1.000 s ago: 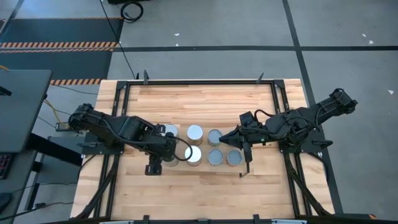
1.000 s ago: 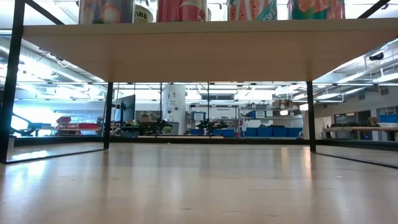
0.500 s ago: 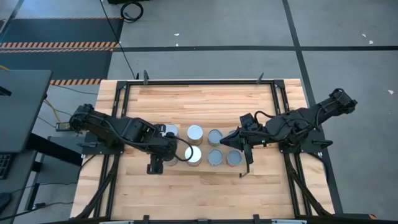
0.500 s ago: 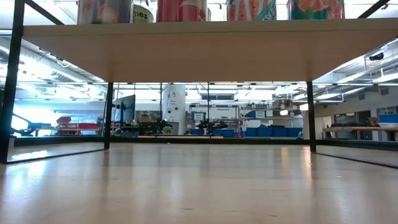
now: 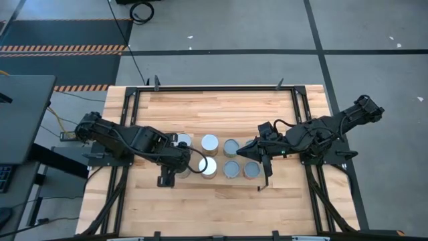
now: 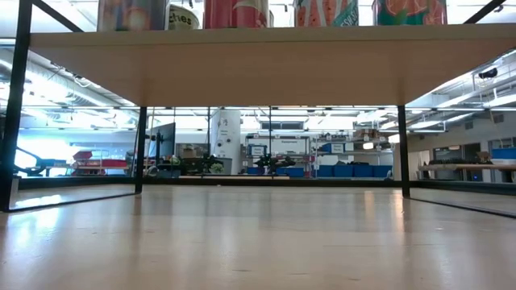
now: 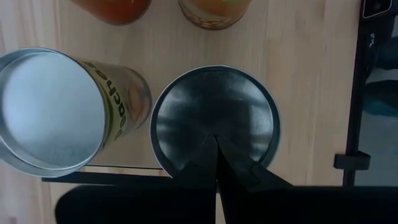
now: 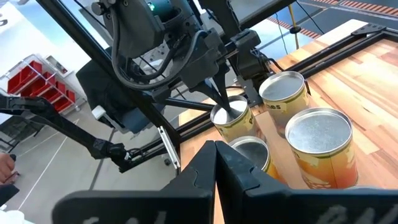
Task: Pick and place cans onto a shelf
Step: Put the large canned peaches on the shelf, then return to Home Position
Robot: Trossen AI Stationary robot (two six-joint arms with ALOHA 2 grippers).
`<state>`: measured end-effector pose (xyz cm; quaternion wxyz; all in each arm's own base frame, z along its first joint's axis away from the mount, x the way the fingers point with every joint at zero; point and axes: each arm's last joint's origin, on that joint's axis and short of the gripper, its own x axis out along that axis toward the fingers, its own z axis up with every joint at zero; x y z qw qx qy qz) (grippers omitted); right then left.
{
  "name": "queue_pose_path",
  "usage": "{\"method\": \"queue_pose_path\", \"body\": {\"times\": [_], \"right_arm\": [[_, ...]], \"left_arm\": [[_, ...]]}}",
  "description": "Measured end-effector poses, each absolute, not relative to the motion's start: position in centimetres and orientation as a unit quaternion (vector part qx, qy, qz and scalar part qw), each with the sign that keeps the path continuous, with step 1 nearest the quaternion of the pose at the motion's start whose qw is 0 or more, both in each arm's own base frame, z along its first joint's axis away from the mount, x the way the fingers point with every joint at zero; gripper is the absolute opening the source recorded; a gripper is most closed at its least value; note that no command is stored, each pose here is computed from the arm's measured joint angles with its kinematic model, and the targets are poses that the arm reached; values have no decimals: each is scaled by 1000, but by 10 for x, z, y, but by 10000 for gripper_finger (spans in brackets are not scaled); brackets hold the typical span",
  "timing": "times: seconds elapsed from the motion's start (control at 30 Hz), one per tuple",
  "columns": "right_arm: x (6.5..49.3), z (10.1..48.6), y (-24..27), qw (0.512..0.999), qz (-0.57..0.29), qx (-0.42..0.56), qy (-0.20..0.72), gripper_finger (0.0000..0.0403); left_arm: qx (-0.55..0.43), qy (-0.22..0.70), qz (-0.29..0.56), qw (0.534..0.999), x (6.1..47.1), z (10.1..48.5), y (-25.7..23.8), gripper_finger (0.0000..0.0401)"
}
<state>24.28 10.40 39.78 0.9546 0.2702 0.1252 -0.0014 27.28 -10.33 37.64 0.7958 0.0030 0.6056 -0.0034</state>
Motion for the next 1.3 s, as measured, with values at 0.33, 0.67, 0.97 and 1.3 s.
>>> {"method": "queue_pose_path", "body": {"times": [0.33, 0.67, 0.97, 1.3], "right_arm": [[243, 398, 104, 955, -1, 269, 125, 13], [238, 406, 104, 971, 52, 208, 109, 5], [214, 429, 94, 988, 102, 110, 27, 3], [188, 379, 66, 987, 46, 154, 13, 7]], "left_arm": [[6, 602, -3, 798, 273, 378, -103, 6], [-13, 543, -27, 839, 273, 392, -104, 6], [-38, 305, -89, 947, 253, 458, -90, 6], [-32, 201, 24, 979, 202, 497, -38, 6]]}}
